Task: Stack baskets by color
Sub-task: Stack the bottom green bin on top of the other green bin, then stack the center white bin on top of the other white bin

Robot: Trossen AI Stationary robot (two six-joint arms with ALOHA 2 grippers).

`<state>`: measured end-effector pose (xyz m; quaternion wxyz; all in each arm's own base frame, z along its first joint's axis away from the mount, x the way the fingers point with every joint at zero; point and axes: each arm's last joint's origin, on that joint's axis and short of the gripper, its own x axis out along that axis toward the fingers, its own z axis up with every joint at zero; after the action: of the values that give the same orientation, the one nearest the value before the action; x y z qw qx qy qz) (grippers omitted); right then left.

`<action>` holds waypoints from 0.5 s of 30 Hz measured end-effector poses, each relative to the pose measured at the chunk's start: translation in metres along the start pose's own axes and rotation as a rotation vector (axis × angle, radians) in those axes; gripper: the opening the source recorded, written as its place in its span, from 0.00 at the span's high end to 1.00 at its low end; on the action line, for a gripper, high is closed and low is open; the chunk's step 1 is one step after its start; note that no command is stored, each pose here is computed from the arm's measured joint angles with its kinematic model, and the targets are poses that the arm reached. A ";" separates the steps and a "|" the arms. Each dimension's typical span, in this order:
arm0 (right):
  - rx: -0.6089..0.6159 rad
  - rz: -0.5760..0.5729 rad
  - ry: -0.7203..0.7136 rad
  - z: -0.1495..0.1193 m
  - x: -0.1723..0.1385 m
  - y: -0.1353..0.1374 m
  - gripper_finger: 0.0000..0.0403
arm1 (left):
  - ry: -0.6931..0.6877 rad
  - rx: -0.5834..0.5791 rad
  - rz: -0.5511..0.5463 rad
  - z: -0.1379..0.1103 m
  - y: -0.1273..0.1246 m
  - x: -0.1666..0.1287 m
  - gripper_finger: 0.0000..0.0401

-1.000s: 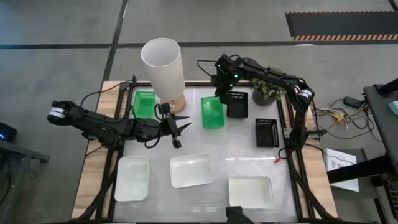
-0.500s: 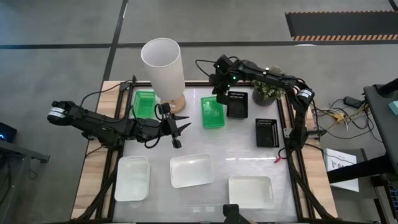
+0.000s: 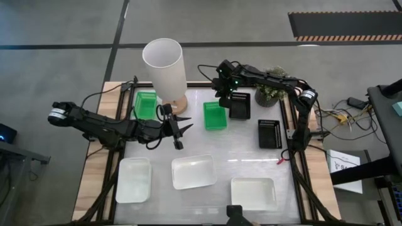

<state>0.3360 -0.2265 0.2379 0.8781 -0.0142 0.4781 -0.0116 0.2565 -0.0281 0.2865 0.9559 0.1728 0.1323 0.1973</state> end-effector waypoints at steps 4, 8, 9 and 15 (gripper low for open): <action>-0.003 -0.003 -0.014 0.005 -0.006 0.004 0.98 | 0.000 0.000 0.000 0.000 0.000 0.000 0.75; -0.003 0.010 -0.012 0.008 -0.017 0.016 0.98 | 0.001 0.000 0.000 0.000 0.000 0.000 0.75; -0.001 0.014 -0.012 0.008 -0.020 0.021 0.98 | 0.000 0.000 0.000 0.000 0.000 0.000 0.75; -0.009 0.041 -0.044 0.007 -0.038 0.060 0.98 | 0.005 0.001 -0.001 -0.001 0.000 0.000 0.75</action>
<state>0.3215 -0.1651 0.2714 0.8885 -0.0085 0.4587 0.0091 0.2564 -0.0281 0.2860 0.9556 0.1730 0.1347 0.1972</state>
